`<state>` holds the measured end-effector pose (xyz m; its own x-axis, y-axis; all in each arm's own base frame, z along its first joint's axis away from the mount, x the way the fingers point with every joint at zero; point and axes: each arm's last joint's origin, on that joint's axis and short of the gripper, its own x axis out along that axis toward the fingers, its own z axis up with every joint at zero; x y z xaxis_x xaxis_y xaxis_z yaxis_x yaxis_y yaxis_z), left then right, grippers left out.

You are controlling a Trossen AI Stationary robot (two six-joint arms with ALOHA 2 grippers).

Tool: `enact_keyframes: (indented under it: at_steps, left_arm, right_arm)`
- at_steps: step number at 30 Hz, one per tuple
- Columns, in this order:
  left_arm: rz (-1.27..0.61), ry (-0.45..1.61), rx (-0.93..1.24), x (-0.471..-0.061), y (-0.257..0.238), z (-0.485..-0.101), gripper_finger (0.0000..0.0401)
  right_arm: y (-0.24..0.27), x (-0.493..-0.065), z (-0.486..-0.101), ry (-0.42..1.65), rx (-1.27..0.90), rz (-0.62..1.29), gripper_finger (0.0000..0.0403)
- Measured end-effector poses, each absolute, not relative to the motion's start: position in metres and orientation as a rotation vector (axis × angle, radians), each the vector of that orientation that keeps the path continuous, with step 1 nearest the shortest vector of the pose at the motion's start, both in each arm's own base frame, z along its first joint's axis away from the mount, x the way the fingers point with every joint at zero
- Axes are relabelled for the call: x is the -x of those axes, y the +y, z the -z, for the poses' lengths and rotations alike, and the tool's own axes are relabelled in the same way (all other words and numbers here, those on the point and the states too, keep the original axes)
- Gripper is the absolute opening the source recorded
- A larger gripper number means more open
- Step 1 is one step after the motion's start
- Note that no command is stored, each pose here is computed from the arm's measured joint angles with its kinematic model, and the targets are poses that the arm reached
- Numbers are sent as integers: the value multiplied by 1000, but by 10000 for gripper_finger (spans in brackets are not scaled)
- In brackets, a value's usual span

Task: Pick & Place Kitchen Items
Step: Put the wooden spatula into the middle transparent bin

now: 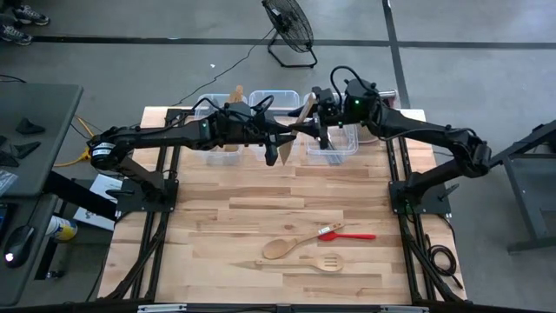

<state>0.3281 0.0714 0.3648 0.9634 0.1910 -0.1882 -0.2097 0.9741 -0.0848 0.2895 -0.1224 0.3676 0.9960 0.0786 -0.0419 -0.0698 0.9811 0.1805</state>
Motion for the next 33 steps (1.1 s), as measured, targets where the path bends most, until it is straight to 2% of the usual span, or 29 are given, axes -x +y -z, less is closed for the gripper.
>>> enact_keyframes:
  at_steps: [8, 18, 27, 33]
  left_arm:
    - [-214, 177, 113, -328, 72, -365, 91]
    - [-216, 169, 127, -328, 72, -366, 95]
    - [-272, 164, 123, -326, 73, -367, 182]
    - [-337, 196, 114, -303, 73, -380, 198]
  right_arm:
    - [-127, -286, -369, 43, -178, -66, 82]
    - [-128, -285, -370, 42, -181, -83, 81]
    - [-134, -282, -369, 43, -177, -62, 81]
    - [-145, -276, -369, 38, -176, -15, 81]
